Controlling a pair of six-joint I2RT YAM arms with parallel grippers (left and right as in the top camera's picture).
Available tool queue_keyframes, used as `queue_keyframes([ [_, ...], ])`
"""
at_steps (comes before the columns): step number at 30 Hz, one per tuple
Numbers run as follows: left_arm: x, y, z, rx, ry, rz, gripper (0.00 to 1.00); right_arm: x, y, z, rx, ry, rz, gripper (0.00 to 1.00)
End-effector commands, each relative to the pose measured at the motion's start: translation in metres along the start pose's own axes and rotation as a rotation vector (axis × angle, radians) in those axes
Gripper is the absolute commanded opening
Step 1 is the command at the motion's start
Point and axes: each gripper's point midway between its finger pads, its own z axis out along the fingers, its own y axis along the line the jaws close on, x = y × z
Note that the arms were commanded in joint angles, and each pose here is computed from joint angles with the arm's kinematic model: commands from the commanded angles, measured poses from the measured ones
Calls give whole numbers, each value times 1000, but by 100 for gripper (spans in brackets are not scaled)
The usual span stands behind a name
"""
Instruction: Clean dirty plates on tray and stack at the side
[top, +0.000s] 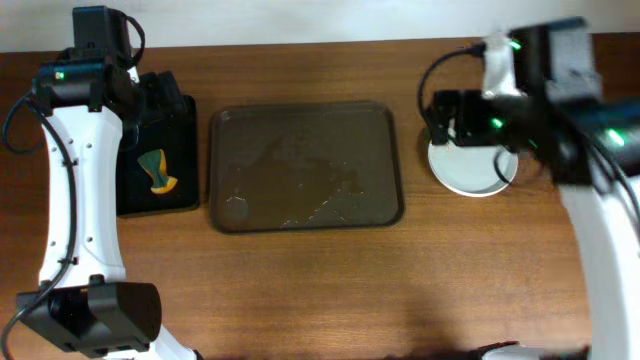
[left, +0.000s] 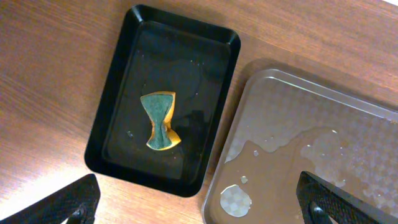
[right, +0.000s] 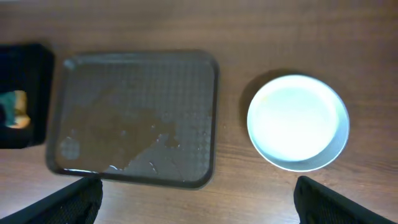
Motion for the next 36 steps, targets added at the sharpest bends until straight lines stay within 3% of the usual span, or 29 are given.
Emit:
queue_keyframes([
  [1, 1, -2, 1, 9, 6, -1, 99, 10, 2, -68, -24, -130, -12, 98],
  [3, 1, -2, 1, 9, 6, -1, 99, 15, 4, -91, -36, -187, -17, 98],
  [6, 1, -2, 1, 9, 6, -1, 99, 34, -9, -100, 28, -153, 4, 98],
  [13, 1, -2, 1, 9, 6, -1, 99, 24, -28, -113, 124, -316, -37, 98],
  [18, 1, -2, 1, 10, 6, -1, 99, 49, -32, -64, 1, -625, -101, 98],
  [23, 1, -2, 1, 9, 6, -1, 99, 106, -46, 2, -46, -868, -144, 98],
  [36, 1, -2, 1, 10, 6, -1, 99, 168, -75, 57, 41, -966, -112, 98],
])
